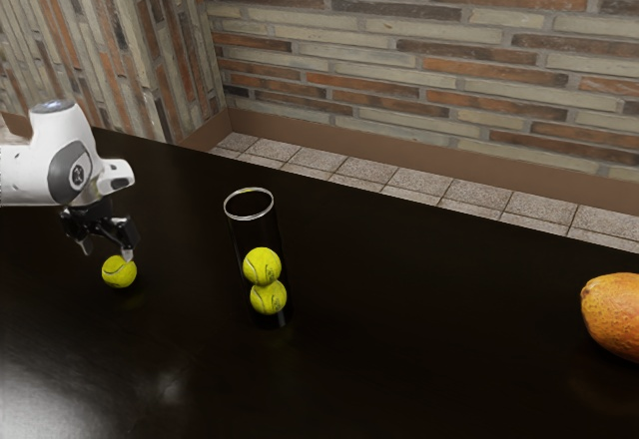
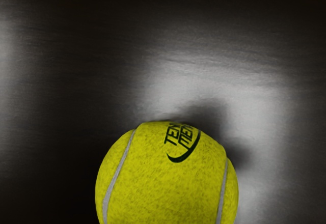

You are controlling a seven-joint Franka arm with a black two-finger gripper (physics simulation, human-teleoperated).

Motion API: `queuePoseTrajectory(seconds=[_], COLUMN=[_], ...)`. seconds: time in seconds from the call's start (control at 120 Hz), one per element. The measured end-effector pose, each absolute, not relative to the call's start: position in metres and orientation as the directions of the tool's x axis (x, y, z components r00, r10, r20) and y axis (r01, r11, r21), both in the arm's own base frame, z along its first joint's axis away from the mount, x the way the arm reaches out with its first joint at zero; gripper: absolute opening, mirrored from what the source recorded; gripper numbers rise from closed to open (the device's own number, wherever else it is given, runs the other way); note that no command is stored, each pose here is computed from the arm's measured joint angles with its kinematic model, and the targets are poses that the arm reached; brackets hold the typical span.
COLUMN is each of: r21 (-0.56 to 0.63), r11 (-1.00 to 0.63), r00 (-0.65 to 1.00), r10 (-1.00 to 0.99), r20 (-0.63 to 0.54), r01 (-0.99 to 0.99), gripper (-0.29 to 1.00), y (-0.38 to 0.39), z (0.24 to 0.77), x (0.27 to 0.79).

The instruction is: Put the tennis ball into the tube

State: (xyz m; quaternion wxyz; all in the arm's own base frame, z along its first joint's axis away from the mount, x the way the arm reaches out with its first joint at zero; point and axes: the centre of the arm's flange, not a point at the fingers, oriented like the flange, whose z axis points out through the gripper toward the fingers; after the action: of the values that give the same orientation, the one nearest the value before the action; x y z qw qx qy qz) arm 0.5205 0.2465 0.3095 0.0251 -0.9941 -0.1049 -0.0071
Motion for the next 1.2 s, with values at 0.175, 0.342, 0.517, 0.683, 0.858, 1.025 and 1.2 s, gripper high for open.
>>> queuePoseTrajectory(seconds=[0.175,0.342,0.517,0.683,0.858,1.025,1.2], r21=[-0.038,-0.037,-0.043,-0.043,-0.04,-0.036,-0.027], r11=[-0.979,-0.982,-0.987,-0.989,-0.991,-0.991,-0.991], r00=[0.98,0.982,0.988,0.99,0.991,0.992,0.992], r10=[0.201,0.186,0.155,0.139,0.13,0.127,0.13], r20=[0.001,-0.018,-0.015,-0.011,-0.009,-0.012,-0.007], r01=[0.2,0.185,0.154,0.139,0.13,0.127,0.13], gripper=[0.7,0.7,0.7,0.61,0.48,0.43,0.37], y=[0.245,0.245,0.245,0.245,0.246,0.245,0.244], z=[0.29,0.274,0.262,0.259,0.258,0.255,0.265], x=[0.522,0.522,0.53,0.533,0.533,0.532,0.531])
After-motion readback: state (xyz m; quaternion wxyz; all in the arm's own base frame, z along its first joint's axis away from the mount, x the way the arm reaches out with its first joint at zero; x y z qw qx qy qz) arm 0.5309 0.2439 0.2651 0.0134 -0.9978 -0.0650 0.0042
